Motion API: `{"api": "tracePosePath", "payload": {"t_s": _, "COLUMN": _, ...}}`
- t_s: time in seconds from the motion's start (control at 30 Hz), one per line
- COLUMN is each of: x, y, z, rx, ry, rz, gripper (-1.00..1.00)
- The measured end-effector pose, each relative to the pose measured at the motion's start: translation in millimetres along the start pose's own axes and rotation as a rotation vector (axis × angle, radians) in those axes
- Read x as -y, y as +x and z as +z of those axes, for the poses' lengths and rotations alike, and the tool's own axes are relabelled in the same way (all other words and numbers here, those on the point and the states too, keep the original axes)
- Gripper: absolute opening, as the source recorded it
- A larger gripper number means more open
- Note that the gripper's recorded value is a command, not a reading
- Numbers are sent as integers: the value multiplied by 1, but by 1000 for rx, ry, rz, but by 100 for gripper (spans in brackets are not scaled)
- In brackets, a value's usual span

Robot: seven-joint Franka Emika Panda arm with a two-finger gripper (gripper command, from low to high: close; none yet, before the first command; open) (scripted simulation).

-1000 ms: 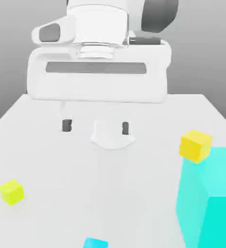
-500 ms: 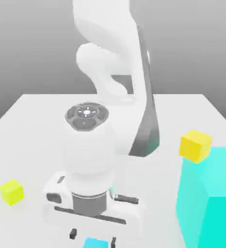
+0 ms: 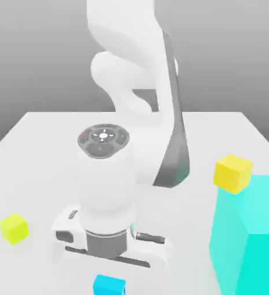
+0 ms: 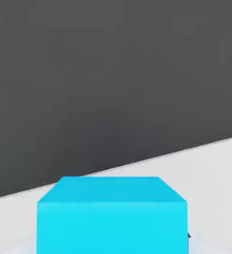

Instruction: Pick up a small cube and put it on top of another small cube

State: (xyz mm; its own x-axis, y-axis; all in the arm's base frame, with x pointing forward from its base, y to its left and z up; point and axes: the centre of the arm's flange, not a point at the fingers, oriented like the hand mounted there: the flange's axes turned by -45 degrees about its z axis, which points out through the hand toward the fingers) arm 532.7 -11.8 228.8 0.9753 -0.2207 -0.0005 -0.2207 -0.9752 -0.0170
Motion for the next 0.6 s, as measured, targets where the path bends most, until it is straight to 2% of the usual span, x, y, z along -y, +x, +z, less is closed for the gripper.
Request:
{"api": "tracePosePath", "payload": {"t_s": 0.27, "x": 103, "y": -56, "z": -118, "rx": 6, "ry": 28, "rz": -144, "gripper": -100}}
{"api": "tracePosePath", "payload": {"t_s": 0.47, "x": 149, "y": -120, "z": -195, "rx": 6, "ry": 10, "rz": -223, "gripper": -100}}
{"api": "tracePosePath", "payload": {"t_s": 0.53, "x": 163, "y": -147, "z": -217, "rx": 5, "ry": -3, "rz": -254, "gripper": -100}}
{"api": "tracePosePath", "payload": {"t_s": 0.6, "x": 168, "y": -157, "z": -205, "rx": 4, "ry": -9, "rz": -265, "gripper": -100}}
